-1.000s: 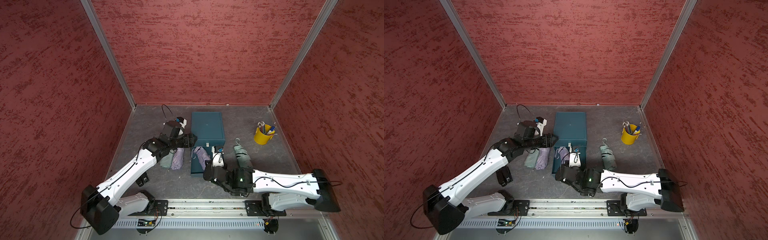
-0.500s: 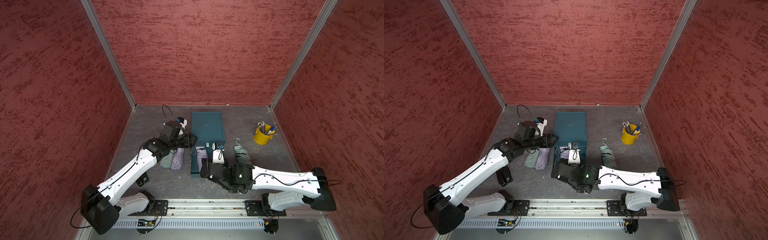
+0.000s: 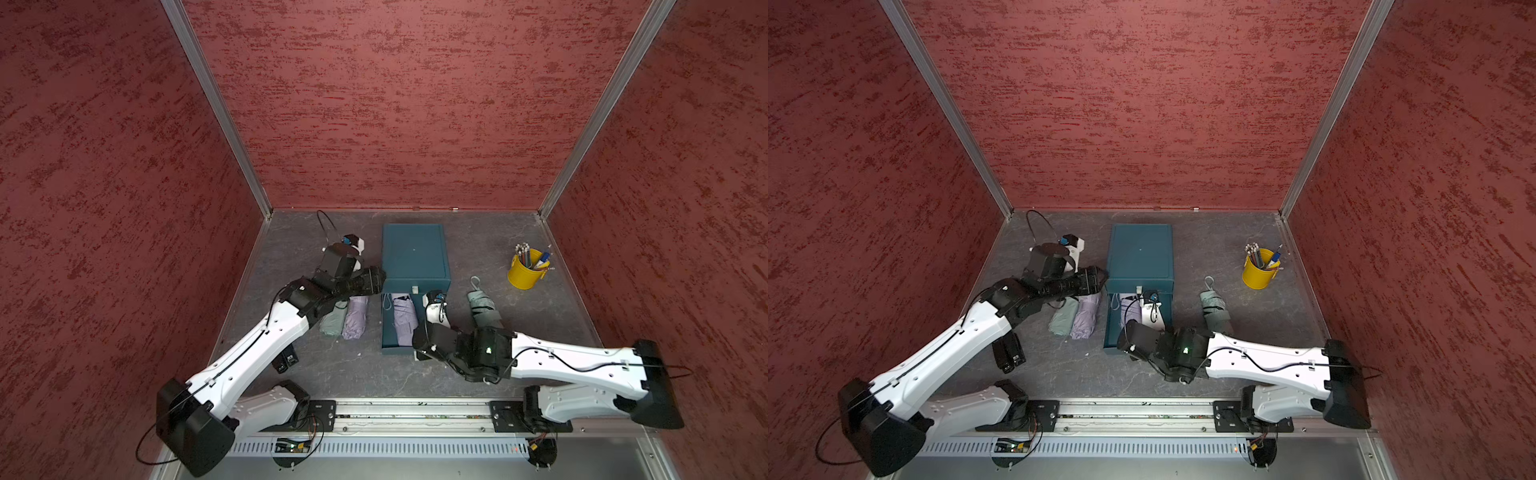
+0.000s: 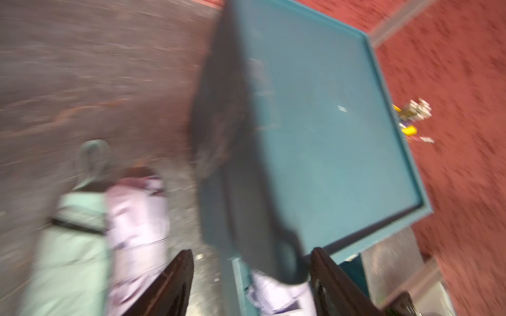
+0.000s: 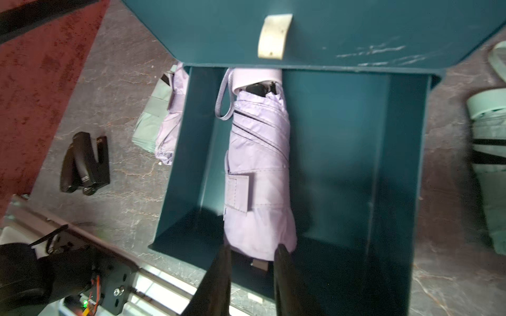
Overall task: Place the umbrella in the drawer by color
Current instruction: Place the umbrella in the drawer, then pick up the umbrella from the center of the board.
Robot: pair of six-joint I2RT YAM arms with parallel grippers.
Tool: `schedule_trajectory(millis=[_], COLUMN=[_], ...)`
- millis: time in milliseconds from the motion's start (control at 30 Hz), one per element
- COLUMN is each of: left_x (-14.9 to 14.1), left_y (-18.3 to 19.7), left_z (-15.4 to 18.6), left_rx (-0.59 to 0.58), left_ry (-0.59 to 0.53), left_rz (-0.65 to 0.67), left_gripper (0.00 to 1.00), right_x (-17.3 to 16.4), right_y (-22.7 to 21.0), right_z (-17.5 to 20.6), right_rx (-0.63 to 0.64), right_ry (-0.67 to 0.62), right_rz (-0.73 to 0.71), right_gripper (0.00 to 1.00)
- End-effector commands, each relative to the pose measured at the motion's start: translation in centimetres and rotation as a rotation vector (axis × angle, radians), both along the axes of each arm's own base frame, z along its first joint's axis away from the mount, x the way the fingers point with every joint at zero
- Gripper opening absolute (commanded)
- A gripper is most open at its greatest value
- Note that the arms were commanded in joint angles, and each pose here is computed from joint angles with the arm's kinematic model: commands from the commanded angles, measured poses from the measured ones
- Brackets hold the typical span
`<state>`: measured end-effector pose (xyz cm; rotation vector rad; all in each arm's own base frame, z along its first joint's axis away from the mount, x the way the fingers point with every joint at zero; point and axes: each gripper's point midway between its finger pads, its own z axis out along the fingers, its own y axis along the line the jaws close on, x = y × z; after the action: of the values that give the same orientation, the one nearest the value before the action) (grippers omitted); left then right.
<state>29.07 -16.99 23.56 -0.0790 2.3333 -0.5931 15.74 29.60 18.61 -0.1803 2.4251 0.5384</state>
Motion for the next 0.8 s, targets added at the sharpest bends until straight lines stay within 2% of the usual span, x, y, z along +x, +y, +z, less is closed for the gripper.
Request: schedule_trajectory(millis=[0, 100, 267, 433, 533, 633, 767], left_x=[-0.9, -1.9, -3.8, -4.7, -4.4, -3.6, -2.6], left_y=[6.4, 7.8, 5.0, 2.4, 3.0, 3.6, 3.0], left_z=[0.1, -2.8, -7.0, -9.6, -11.3, -11.7, -12.9], left_rx=[0.027, -0.022, -0.107, -0.008, 0.049, 0.082, 0.101], left_ry=[0.05, 0.152, 0.242, 0.257, 0.29, 0.266, 0.279], left_rz=[0.221, 0.236, 0.143, 0.084, 0.139, 0.173, 0.167], left_gripper=[0.66, 0.64, 0.67, 0.75, 0.75, 0.73, 0.7], right_x=[-0.3, -0.6, -0.8, -0.7, -0.9, -1.1, -1.3], right_y=[1.4, 0.8, 0.5, 0.6, 0.8, 0.6, 0.4], right_z=[3.6, 4.0, 4.4, 4.5, 4.5, 4.1, 3.8], right_rx=[0.133, 0.137, 0.148, 0.156, 0.166, 0.166, 0.185], right_ry=[-0.051, -0.058, -0.069, -0.073, -0.065, -0.055, -0.05], right_rz=[0.078, 0.088, 0.103, 0.101, 0.104, 0.102, 0.095], right_gripper=[0.31, 0.34, 0.37, 0.39, 0.4, 0.4, 0.4])
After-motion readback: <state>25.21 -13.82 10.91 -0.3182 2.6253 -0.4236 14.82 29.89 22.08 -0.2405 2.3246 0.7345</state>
